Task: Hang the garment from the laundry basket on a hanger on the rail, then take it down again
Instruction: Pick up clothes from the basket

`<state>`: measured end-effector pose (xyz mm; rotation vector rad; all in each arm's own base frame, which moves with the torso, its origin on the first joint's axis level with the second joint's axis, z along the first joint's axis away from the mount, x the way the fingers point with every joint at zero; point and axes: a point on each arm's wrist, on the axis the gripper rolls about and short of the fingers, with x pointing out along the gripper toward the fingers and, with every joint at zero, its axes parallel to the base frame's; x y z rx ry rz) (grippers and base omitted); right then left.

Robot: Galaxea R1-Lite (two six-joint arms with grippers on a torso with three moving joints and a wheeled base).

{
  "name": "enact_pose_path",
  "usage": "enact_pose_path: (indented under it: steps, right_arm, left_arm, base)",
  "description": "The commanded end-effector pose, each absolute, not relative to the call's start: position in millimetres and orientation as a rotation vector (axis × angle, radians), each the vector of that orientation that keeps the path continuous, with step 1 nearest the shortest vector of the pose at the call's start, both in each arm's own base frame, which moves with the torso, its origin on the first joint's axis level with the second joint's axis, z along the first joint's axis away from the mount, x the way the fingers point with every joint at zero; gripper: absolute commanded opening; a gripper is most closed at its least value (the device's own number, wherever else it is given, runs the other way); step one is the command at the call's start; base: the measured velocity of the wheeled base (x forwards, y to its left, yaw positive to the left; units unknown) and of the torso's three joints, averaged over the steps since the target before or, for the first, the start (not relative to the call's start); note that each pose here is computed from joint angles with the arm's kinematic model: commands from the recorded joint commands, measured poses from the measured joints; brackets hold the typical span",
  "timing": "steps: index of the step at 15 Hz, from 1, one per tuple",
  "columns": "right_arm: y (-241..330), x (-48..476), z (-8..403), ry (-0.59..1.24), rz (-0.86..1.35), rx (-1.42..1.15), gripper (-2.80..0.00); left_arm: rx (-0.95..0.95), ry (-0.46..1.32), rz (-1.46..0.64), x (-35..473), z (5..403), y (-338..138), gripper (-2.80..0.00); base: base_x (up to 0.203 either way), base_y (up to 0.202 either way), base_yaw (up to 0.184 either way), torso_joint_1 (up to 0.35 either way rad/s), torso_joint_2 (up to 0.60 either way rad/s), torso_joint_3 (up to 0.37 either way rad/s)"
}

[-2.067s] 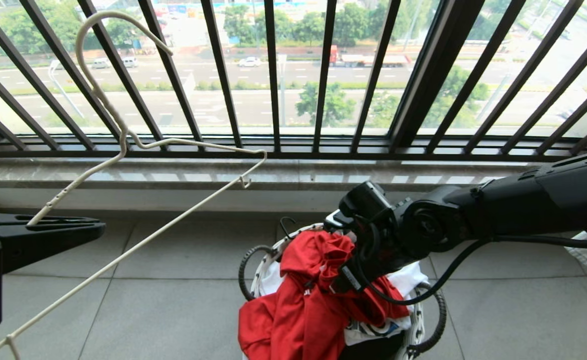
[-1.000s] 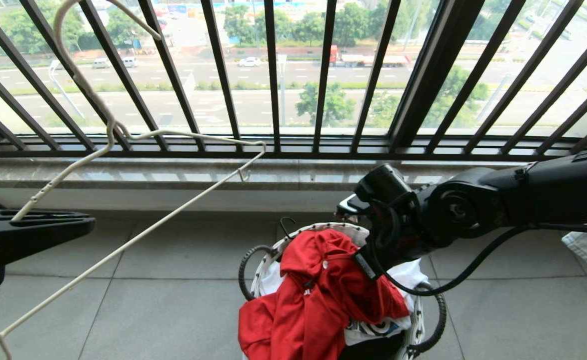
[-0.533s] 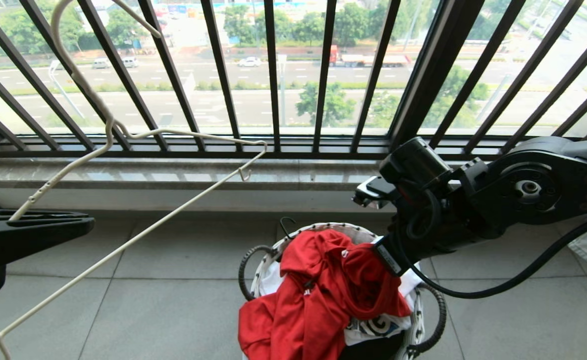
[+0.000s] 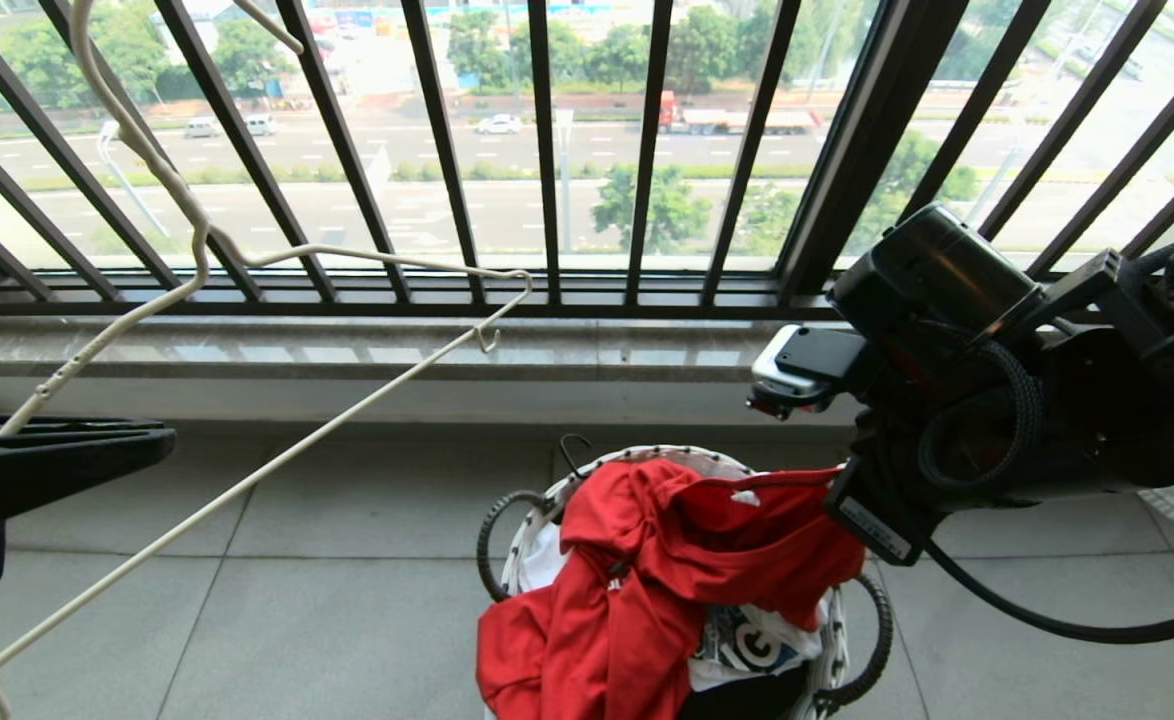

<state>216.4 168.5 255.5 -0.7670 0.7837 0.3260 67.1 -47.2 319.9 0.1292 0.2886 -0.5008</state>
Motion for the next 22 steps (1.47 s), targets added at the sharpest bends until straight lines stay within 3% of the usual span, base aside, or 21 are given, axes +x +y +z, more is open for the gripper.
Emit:
enact_pose_path:
  steps: [1, 8, 22]
  right_arm:
    - [161.4, 209.0, 267.5, 0.728, 0.26, -0.87, -2.8]
    - [172.5, 178.9, 297.9, 0.548, 0.219, -0.92, -2.8]
    - [180.7, 169.5, 293.8, 0.536, 0.256, -0.873, -2.8]
  left_arm:
    - [0.125, 0.278, -0.5, 64.3, 321.2, -45.0, -2.8]
    - [0.106, 0.273, -0.558, 60.6, 321.5, -43.8, -2.8]
    - [0.09, 0.235, -0.575, 52.6, 326.8, -38.1, -2.8]
  base:
    - [0.0, 0.0, 0.0, 0.0, 0.0, 0.0]
    - [0.0, 0.0, 0.0, 0.0, 0.0, 0.0]
    - [0.0, 0.0, 0.0, 0.001, 0.0, 0.039]
